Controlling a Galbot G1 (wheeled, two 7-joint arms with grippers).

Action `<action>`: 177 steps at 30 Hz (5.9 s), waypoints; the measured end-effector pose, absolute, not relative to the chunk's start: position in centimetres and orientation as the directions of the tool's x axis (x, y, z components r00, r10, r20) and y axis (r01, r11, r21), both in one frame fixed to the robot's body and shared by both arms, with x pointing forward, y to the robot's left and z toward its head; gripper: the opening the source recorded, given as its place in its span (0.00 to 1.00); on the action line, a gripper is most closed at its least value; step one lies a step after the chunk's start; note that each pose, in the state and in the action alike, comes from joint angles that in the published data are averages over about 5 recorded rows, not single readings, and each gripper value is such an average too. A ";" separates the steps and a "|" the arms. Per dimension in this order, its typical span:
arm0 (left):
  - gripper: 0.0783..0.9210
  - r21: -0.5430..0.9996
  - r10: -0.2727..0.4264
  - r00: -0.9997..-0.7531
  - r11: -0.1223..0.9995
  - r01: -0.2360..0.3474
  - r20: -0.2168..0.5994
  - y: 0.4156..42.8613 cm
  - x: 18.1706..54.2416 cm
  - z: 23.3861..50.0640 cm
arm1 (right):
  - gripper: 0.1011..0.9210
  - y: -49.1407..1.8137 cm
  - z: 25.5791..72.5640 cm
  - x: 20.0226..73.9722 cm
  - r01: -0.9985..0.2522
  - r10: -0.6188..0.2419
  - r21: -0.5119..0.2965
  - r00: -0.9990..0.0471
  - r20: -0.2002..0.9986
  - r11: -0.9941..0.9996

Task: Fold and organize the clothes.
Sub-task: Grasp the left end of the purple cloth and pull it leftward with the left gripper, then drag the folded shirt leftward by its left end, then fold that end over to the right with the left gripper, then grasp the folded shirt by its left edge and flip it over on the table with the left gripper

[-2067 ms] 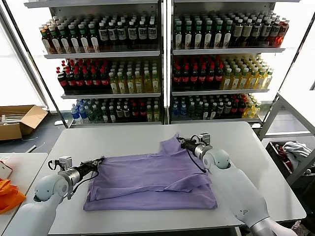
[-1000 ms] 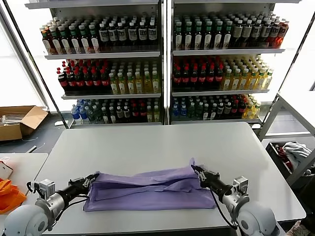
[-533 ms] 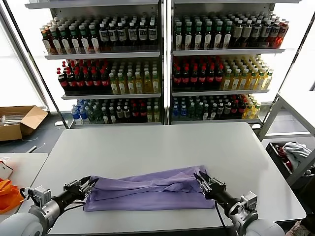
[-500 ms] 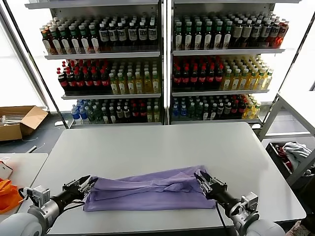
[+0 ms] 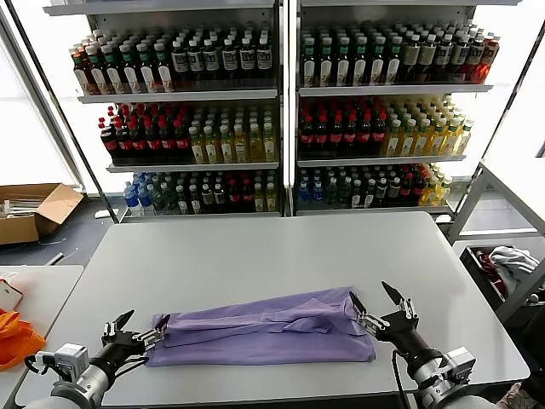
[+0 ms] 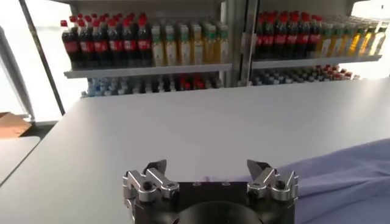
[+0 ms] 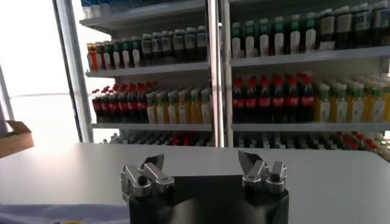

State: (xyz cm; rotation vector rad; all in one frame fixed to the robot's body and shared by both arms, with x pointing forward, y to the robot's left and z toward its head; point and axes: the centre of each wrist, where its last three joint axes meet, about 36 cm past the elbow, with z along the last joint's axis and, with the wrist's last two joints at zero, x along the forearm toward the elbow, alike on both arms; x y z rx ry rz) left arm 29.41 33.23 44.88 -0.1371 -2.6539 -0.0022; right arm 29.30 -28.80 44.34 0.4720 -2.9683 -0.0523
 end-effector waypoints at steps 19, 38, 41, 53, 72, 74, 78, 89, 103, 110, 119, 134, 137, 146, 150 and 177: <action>0.88 -0.099 -0.105 -0.823 0.976 -0.192 0.558 25.9 29.3 40.1 | 0.88 -27.8 44.7 26.8 -0.298 -0.302 0.059 -0.950 0.076 0.953; 0.39 -0.130 -0.125 -0.810 0.962 -0.240 0.573 24.1 28.8 38.7 | 0.88 -27.5 45.3 26.9 -0.291 -0.294 0.061 -0.954 0.052 0.955; 0.29 -0.135 -0.121 -0.815 0.962 -0.237 0.567 24.4 28.8 38.6 | 0.88 -27.7 45.2 27.1 -0.282 -0.286 0.067 -0.957 0.050 0.957; 0.03 -0.157 -0.077 -0.878 0.973 -0.170 0.473 29.8 30.7 40.0 | 0.88 -29.1 44.5 27.2 -0.246 -0.252 0.089 -0.966 0.055 0.965; 0.03 -0.032 -0.039 -0.968 0.998 -0.048 0.248 41.1 33.3 50.0 | 0.88 -29.3 44.3 26.6 -0.218 -0.224 0.106 -0.973 0.048 0.970; 0.03 -0.031 -0.005 -0.970 0.999 -0.013 0.243 39.9 33.2 50.2 | 0.88 -29.3 44.3 26.5 -0.215 -0.220 0.107 -0.974 0.046 0.971; 0.03 -0.043 0.076 -0.966 0.997 0.067 0.247 36.6 33.1 49.8 | 0.88 -29.2 44.3 26.1 -0.210 -0.216 0.108 -0.975 0.047 0.972; 0.03 -0.083 0.274 -0.908 0.962 0.261 0.317 28.0 33.1 45.5 | 0.88 -29.1 44.3 25.5 -0.203 -0.209 0.108 -0.976 0.055 0.973; 0.06 -0.106 0.347 -0.842 0.936 0.335 0.414 22.0 32.9 40.7 | 0.88 -27.8 43.0 25.3 -0.208 -0.218 0.121 -0.974 0.069 0.971; 0.30 -0.097 0.328 -0.843 0.943 0.318 0.427 20.6 32.4 40.1 | 0.88 -27.4 42.9 25.8 -0.216 -0.225 0.122 -0.972 0.063 0.969; 0.61 -0.116 0.287 -0.893 0.958 0.263 0.346 20.5 32.2 43.0 | 0.88 -27.1 42.9 26.3 -0.219 -0.228 0.130 -0.972 0.053 0.967; 0.88 -0.085 0.113 -0.935 0.992 0.089 0.337 27.2 33.5 45.5 | 0.88 -26.4 42.1 26.2 -0.225 -0.236 0.140 -0.970 0.066 0.964; 0.88 -0.081 0.089 -0.924 0.995 0.063 0.373 28.1 33.9 44.6 | 0.88 -26.3 41.9 26.1 -0.226 -0.237 0.140 -0.969 0.071 0.964; 0.88 -0.097 0.027 -0.893 0.995 -0.019 0.450 29.7 34.9 41.6 | 0.88 -26.6 41.6 26.4 -0.227 -0.238 0.126 -0.968 0.079 0.966; 0.88 -0.113 0.022 -0.878 0.993 -0.037 0.478 30.0 34.9 40.4 | 0.88 -26.6 41.4 26.6 -0.230 -0.241 0.127 -0.967 0.078 0.965; 0.17 -0.273 0.086 -0.866 0.960 -0.060 0.492 29.4 34.2 36.6 | 0.88 -28.1 41.9 27.3 -0.219 -0.227 0.133 -0.973 0.048 0.967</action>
